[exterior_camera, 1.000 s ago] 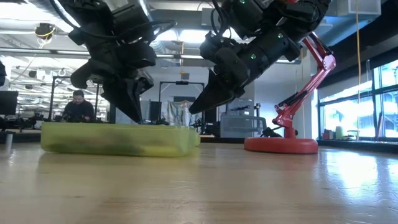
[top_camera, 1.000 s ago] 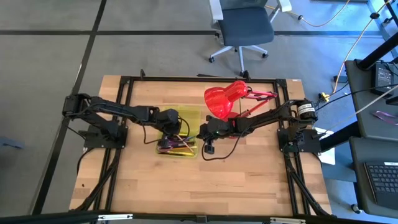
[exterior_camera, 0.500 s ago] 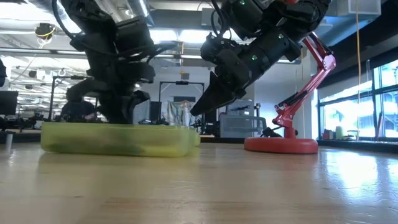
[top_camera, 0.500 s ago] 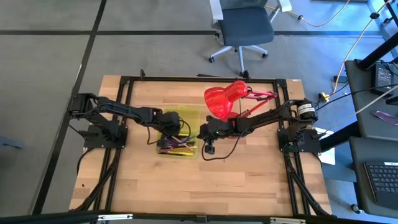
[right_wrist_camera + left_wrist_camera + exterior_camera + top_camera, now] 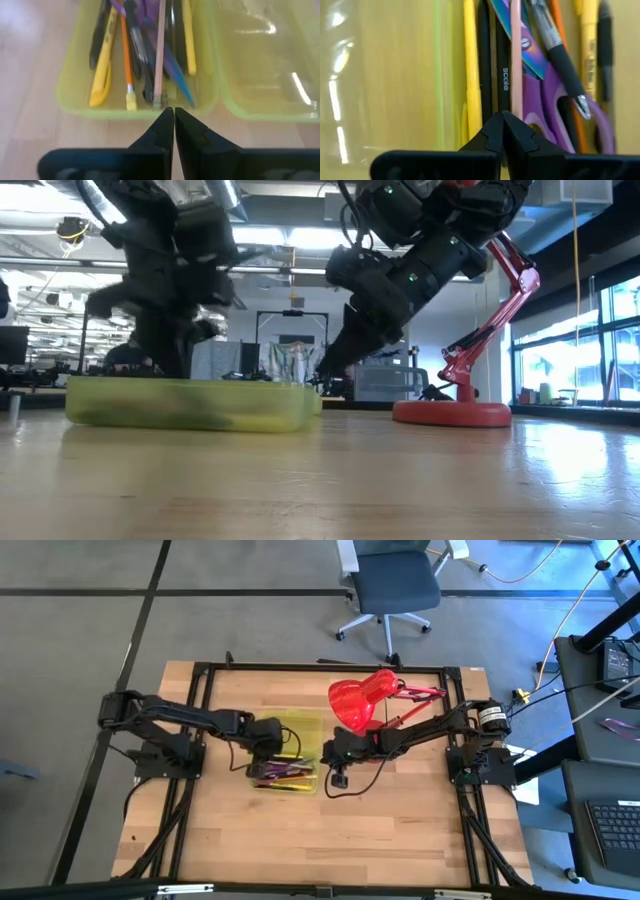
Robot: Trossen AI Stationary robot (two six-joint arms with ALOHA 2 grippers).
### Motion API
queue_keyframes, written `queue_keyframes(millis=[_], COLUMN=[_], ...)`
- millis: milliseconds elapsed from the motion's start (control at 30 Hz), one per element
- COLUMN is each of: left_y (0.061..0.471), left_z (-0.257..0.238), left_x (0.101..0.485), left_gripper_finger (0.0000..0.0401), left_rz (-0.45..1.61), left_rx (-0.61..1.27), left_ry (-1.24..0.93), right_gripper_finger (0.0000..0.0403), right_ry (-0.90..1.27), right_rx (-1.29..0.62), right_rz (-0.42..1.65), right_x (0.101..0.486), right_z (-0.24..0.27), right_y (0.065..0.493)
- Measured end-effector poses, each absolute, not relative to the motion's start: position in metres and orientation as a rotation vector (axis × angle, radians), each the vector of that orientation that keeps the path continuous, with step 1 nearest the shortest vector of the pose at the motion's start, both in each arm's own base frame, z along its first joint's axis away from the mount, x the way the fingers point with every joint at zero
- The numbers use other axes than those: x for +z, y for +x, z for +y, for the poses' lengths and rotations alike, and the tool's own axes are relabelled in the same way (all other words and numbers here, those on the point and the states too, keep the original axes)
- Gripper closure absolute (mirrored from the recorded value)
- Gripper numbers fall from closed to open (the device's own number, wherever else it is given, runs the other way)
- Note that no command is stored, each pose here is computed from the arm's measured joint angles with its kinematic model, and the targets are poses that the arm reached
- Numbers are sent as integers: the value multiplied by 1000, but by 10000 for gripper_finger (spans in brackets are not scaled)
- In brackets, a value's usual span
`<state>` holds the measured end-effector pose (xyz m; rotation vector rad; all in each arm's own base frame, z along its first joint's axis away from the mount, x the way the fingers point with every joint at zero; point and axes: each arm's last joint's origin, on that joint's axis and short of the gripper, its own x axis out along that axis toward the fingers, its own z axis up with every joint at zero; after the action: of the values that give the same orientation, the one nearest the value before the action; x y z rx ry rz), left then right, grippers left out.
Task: Pick & place school supplies into a supply box
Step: Adjust the pink pencil in the yellow supply box, then close the yellow supply box
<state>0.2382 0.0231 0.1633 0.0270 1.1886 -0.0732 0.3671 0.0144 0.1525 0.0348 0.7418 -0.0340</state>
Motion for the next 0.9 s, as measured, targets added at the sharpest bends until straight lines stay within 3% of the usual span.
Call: queue_keyframes(millis=[333, 533, 900], left_y=[203, 174, 147], left_z=[22, 31, 66], left_x=[206, 202, 176], left_gripper_finger=[398, 398, 398], left_rz=[1073, 1004, 939], left_rx=[56, 141, 541], left_ry=[10, -16, -231], right_gripper_finger=[382, 382, 382], right_ry=[54, 55, 53], right_rx=[-73, -72, -210], right_rz=[782, 783, 795], right_x=[150, 149, 148], right_z=[11, 11, 7], right_y=[364, 364, 362])
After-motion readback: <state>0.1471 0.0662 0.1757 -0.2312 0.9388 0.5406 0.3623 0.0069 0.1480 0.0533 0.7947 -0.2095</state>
